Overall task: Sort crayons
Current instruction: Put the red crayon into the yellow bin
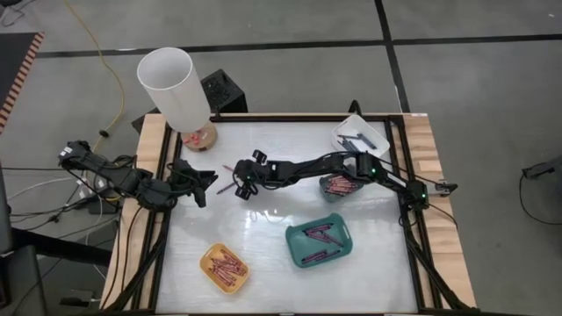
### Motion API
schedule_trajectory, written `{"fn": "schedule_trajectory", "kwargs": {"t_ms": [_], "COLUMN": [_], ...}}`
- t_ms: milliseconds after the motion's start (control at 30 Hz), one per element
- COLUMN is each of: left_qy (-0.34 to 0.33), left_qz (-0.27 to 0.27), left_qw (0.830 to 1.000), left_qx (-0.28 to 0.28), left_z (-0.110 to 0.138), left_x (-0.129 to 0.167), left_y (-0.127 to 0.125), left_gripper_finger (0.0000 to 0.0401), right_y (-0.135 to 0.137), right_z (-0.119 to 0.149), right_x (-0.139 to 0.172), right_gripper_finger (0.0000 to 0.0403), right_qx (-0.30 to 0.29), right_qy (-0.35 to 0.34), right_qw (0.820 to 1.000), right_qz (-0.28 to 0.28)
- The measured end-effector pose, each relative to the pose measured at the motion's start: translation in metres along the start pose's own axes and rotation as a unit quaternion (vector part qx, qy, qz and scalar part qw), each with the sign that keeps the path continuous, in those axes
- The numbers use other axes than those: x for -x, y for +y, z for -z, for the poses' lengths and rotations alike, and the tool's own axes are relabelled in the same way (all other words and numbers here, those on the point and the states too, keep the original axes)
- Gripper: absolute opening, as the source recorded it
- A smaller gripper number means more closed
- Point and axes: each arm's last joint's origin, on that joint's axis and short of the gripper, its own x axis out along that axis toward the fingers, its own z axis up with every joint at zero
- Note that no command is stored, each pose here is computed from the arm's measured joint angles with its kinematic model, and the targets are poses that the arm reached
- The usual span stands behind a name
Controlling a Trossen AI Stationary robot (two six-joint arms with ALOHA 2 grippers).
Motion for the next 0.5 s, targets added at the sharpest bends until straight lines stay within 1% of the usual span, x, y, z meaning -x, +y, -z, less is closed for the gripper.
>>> {"fn": "schedule_trajectory", "kwargs": {"t_ms": [200, 400, 500], "left_qy": [0.001, 0.001, 0.001], "left_qz": [-0.003, -0.003, -0.003], "left_qw": [1.000, 1.000, 1.000], "left_qx": [-0.003, 0.010, 0.016], "left_z": [0.001, 0.000, 0.001], "left_x": [0.000, 0.000, 0.000], "left_y": [0.001, 0.001, 0.001], "left_gripper_finger": [0.0085, 0.0085, 0.0085], "right_y": [0.009, 0.037, 0.056], "right_z": [-0.019, -0.030, -0.030], "right_x": [0.023, 0.046, 0.060], "right_gripper_finger": [0.0001, 0.0000, 0.0000], "right_qx": [0.019, 0.044, 0.074], "right_qy": [-0.019, -0.051, -0.051], "right_qw": [1.000, 0.997, 0.994], "right_qz": [-0.010, -0.037, -0.060]}}
